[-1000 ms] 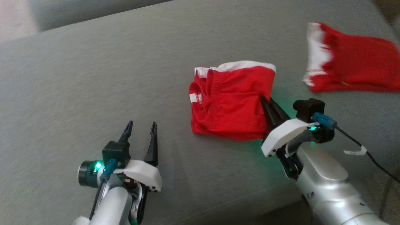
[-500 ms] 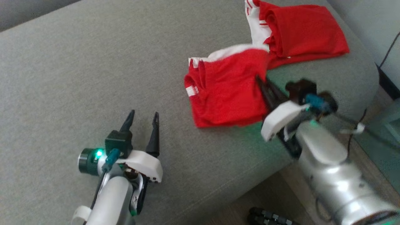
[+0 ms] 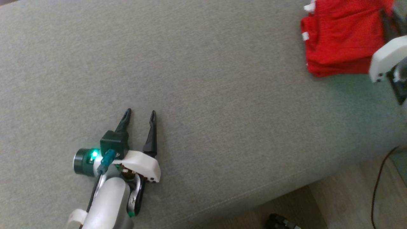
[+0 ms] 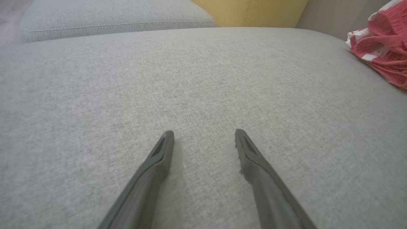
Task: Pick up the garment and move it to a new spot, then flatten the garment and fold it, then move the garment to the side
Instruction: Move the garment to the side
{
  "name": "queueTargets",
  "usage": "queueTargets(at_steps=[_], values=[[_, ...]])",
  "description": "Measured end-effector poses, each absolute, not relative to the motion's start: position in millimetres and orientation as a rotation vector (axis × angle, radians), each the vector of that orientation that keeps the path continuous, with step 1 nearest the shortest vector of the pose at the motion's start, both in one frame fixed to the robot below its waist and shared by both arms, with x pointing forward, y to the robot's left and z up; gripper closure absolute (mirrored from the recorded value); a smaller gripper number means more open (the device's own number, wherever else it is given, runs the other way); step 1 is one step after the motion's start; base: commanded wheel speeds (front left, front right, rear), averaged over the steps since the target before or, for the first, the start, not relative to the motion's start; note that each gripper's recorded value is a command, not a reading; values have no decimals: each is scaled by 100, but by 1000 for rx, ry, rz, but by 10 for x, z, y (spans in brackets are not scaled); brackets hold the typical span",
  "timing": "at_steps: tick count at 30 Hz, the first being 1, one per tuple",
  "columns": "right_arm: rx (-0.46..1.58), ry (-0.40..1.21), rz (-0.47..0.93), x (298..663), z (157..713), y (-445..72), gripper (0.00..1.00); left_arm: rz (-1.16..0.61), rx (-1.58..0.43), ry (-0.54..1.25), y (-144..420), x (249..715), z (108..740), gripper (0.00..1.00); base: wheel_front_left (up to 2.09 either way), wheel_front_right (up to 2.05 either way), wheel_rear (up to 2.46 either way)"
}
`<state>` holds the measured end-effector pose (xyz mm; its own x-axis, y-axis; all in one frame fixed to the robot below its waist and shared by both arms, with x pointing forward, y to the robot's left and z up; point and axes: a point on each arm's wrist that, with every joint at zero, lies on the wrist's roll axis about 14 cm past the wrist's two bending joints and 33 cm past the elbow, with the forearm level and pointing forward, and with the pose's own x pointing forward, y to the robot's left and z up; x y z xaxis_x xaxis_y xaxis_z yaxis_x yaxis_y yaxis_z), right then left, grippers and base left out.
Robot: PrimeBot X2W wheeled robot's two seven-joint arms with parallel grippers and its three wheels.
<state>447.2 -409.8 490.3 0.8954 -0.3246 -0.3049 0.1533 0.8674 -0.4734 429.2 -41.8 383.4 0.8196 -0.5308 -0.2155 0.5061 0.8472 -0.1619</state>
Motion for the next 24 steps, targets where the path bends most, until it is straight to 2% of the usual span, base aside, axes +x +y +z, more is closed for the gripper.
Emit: queueTargets(at_steps=[2,3,4,9,14,19,24], values=[[-471,391,-269,4502,4931,-4157,100,-545,-102,259,-386,4298,3830,0,0,0,0],[-469,387,-276,4509,4945,-4175,21,-544,-103,259,-378,4298,3830,0,0,0,0],[-476,383,-277,4511,4959,-4182,0,-543,-102,258,-374,4299,3833,0,0,0,0],[-469,257,-311,4570,5268,-4220,0,-539,-97,249,-371,4299,3872,0,0,0,0],[-412,128,-276,4771,5469,-3890,0,-514,-96,234,-313,4317,3939,0,0,0,0],[-297,3,-154,4971,5473,-3095,0,-422,-84,211,-67,4383,4029,0,0,0,0],[-171,28,-75,4823,5083,-2582,0,-335,-70,178,221,4388,4160,0,0,0,0]])
